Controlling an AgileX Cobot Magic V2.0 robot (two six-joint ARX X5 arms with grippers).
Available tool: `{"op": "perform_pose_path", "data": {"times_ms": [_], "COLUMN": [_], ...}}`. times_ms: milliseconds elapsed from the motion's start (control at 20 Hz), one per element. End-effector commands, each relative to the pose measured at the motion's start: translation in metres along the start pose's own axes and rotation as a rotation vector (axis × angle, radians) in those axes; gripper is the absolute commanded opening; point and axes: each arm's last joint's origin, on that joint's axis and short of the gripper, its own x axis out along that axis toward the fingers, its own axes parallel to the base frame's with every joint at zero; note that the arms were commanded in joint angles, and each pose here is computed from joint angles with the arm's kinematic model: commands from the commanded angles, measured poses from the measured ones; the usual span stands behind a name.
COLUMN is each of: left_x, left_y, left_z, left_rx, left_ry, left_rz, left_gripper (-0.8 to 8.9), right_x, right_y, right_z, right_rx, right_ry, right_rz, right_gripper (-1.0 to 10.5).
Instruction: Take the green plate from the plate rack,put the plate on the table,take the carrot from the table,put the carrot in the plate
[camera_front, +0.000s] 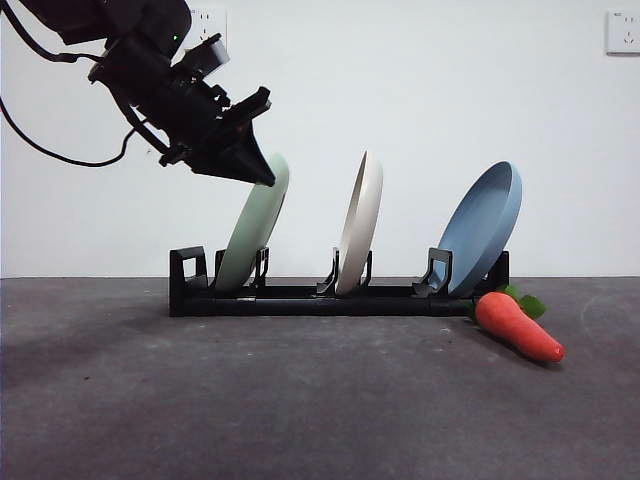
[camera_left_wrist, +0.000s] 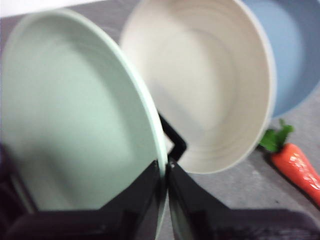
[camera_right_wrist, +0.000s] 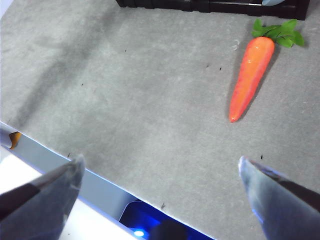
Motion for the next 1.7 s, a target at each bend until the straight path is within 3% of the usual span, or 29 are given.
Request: {"op": "perform_pose_path", "data": {"times_ms": [50,450,800,950,1100,1300,1500,1700], "left_x": [0.004,-0.017,-0.088,-0.127,-0.163,-0.168,-0.144,-0.109], "left_y": [0.0,-0.007,-0.041,-0.078,-0.126,-0.179,-0.207,-0.209], "left_z": [-0.002,0.022,0.072,0.074,0.064,0.042,0.012,-0.032], "left_rx": [0.01,-0.018,0.031,0.156,0.346,0.564,0.671,0.715], "left_ry": [0.003,-0.073,-0.119,-0.075,0.022,0.175,0.293,0.357], "left_rz": [-0.001,-0.098,-0.161,-0.179,-0.091,-0.002,-0.002,0.031], "left_gripper": [-0.06,-0.06,-0.06,-0.05,-0.05,-0.05,-0.05,-0.05], "right_x": [-0.001,-0.001,-0.001,-0.001,-0.001,-0.001,-0.001,-0.001], "right_y": [0.001,0.001,0.001,0.001,0.001,0.001,0.001,0.001], "right_z": [0.001,0.001,0.001,0.001,0.001,0.001,0.001,0.001], "right_rx": [-0.003,-0.001,-0.001,0.0,0.0,0.001,0.01,0.011], "right_ry": [-0.007,-0.008,-0.008,-0.008,-0.008,-0.008,-0.008,-0.009], "right_rz": [-0.001,-0.001,-0.001,-0.001,-0.001,-0.001,0.0,0.005], "right_gripper": [6.5,6.5,6.5,6.5,6.5,6.5,6.5,6.5]}}
